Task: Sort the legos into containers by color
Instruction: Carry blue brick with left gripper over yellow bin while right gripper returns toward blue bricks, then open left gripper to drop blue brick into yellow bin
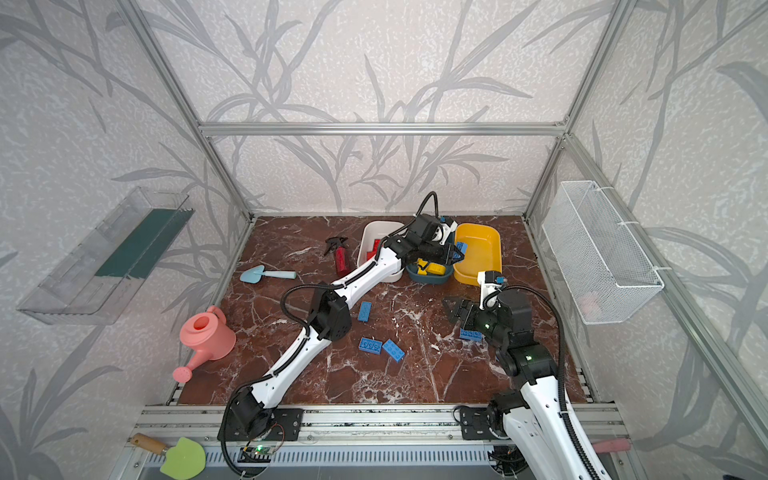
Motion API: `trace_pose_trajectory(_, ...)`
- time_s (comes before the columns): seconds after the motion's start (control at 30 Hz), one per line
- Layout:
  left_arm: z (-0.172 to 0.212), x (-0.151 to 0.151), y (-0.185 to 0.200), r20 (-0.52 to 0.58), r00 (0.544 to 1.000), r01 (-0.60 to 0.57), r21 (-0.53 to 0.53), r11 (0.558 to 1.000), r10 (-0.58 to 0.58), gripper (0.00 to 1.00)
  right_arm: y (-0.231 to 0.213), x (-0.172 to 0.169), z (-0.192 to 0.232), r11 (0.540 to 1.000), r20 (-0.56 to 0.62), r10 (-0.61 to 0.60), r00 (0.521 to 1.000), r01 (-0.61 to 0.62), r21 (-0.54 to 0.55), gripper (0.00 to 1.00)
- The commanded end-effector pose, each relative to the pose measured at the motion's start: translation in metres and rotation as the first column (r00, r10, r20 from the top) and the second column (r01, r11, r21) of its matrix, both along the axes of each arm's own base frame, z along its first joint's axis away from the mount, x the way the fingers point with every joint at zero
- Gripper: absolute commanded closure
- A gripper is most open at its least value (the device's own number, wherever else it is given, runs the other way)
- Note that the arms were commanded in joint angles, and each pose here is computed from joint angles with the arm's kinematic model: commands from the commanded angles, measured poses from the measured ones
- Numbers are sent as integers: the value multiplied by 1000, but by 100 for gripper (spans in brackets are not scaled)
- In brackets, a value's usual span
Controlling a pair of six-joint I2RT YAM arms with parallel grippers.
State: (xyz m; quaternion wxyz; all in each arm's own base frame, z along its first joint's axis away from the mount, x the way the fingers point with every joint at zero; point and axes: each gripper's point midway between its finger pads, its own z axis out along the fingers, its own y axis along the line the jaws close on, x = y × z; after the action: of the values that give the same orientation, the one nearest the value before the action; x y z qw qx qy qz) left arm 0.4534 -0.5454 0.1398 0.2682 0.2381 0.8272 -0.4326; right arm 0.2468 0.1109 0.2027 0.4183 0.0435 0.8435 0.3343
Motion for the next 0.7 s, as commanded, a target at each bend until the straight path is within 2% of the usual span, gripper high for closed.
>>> trace_pose_trajectory(0.0, 39, 6, -18, 49, 999, 16, -166, 986, -8, 70, 5, -1, 0, 999, 6, 32, 999, -32, 3, 14)
trace_pose_trajectory(0.13, 35, 8, -28, 46, 999, -2, -207, 978, 12, 69, 6, -2, -2, 999, -3, 35, 999, -35, 7, 14)
trace_pose_trajectory(0.33, 20, 10, -32, 32, 999, -35, -201, 979, 43, 64, 4, -4, -3, 1000, -7, 25, 1000, -25, 1, 14)
trace_pose_trajectory(0.57, 23, 10, -28, 64, 997, -29, -165, 986, 40, 41, -34, -3, -27, 975, -113, -188, 976, 172, -138, 14)
trace_pose_trajectory(0.67, 31, 12, -24, 82, 996, -33, -156, 987, 47, 35, -45, -5, -33, 959, -134, -251, 959, 228, -165, 14)
